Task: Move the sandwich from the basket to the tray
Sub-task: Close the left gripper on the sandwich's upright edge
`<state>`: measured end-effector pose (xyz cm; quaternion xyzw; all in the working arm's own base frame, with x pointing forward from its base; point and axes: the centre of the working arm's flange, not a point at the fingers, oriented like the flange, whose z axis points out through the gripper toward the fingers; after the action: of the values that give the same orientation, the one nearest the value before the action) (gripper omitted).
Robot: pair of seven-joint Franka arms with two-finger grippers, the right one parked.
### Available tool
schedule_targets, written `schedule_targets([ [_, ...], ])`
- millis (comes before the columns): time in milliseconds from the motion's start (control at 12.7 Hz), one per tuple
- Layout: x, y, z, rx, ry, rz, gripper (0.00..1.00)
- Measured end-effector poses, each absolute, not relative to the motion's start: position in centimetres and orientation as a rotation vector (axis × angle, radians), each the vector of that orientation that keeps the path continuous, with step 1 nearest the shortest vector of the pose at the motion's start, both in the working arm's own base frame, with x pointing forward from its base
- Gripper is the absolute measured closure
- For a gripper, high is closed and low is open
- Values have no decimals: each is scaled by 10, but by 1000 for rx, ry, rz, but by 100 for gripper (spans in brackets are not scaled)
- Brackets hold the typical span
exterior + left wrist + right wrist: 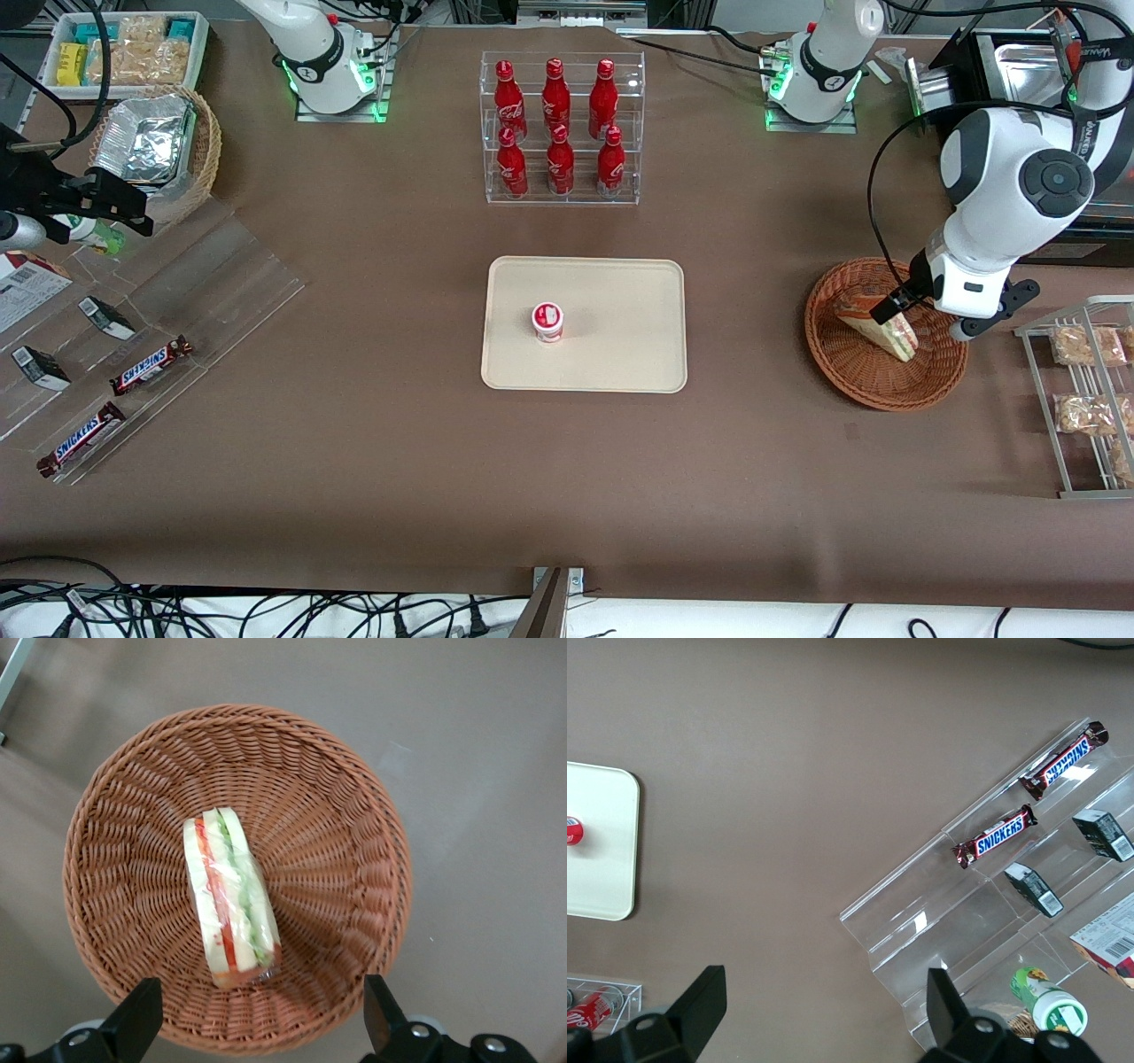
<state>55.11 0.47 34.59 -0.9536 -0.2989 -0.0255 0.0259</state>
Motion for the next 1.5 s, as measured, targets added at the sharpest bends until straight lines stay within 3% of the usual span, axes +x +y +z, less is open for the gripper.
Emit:
schedule_targets([
  [868,539,17,280,-2914,-1142,-144,0],
  [1500,530,23,244,-2905,-1171,-104,0],
])
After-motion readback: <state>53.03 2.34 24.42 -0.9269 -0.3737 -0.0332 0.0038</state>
